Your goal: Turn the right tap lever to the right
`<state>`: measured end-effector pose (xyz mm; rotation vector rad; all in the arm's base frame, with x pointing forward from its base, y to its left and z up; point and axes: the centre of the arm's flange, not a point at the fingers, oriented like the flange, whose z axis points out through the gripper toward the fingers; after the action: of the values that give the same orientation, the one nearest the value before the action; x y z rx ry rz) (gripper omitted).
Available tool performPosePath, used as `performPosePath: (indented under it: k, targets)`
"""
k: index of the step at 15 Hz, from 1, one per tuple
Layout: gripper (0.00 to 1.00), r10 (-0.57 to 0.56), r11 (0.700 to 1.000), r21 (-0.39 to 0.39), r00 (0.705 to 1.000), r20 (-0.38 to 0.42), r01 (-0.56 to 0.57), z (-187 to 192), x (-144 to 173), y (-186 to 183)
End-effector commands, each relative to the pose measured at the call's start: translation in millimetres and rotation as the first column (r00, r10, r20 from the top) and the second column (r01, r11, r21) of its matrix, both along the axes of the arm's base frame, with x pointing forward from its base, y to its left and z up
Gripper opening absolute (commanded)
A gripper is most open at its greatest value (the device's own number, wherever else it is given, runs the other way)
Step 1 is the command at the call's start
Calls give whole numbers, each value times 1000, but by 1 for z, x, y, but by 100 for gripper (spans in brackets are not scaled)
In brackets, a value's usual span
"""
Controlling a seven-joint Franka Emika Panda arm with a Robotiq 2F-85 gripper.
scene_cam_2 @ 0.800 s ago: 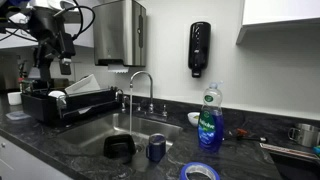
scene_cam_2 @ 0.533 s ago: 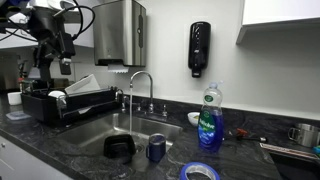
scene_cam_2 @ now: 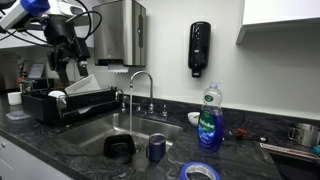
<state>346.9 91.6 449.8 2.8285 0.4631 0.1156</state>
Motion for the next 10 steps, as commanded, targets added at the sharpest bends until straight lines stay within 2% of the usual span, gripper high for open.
performPosePath:
  k: [1,5,10]
  targets:
    - [100,49,997,56,998,36,-51,-22,62,5]
    - [100,88,988,119,992,90,-98,-55,120,-5]
    - [100,180,971,141,980,80,-190,-84,192,-17]
